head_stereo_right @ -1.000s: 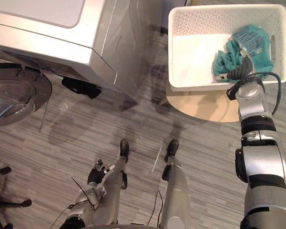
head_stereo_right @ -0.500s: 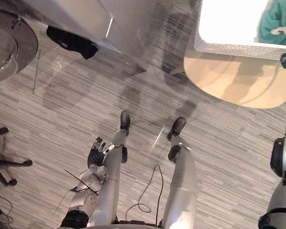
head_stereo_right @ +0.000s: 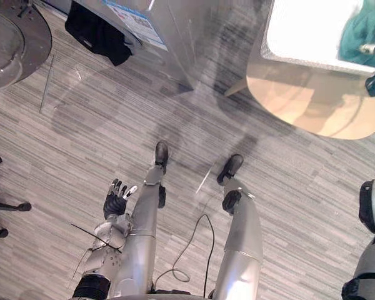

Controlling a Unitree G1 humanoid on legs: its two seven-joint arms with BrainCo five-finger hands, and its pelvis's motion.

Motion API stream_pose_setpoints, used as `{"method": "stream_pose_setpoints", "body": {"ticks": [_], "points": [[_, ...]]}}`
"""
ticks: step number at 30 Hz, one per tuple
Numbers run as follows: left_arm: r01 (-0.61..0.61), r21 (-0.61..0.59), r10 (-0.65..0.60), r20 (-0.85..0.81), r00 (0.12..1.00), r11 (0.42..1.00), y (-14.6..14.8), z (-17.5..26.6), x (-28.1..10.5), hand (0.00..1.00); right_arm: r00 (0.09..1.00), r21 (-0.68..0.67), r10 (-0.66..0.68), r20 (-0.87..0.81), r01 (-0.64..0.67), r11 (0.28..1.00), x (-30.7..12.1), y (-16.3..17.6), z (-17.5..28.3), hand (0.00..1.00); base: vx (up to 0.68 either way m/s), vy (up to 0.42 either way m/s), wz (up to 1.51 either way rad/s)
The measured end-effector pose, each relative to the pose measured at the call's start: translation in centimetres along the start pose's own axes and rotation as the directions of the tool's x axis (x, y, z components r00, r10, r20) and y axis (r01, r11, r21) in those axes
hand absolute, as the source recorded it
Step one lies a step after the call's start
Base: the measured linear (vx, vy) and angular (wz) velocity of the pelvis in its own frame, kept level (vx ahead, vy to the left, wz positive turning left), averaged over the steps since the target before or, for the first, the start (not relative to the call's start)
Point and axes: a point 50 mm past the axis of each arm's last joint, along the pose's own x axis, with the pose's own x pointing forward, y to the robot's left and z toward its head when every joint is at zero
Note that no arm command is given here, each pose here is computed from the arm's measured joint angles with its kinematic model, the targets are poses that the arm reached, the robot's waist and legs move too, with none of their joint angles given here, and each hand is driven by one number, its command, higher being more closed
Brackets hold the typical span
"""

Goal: Pick up the laundry basket with both hands and put the clothes into the washing machine.

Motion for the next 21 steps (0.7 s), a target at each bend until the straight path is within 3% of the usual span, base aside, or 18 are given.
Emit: {"method": "stream_pose_setpoints", "body": {"ticks": [11,16,21], "points": [[-0.063,0.065,0.07,-0.118,0.991,0.996,2.2,-2.6,-0.4,0.0,0.938,0.109,0.342,-0.056,-0.334,0.936,-3.1,11.6,-1.2,1.0,0.05,-0.013,-0.01],[-0.099,0.122,0.123,-0.203,0.971,0.988,4.2,-4.2,-0.9,0.0,0.925,0.17,0.372,-0.074,-0.356,0.919,-3.9,12.9,-1.8,1.0,0.06,-0.011,0.01],[-0.155,0.194,0.207,-0.281,0.937,0.969,6.9,-5.7,-1.8,0.0,0.95,0.387,0.31,-0.04,-0.271,0.881,-4.3,12.2,-2.0,1.0,0.07,-0.015,0.01]]}}
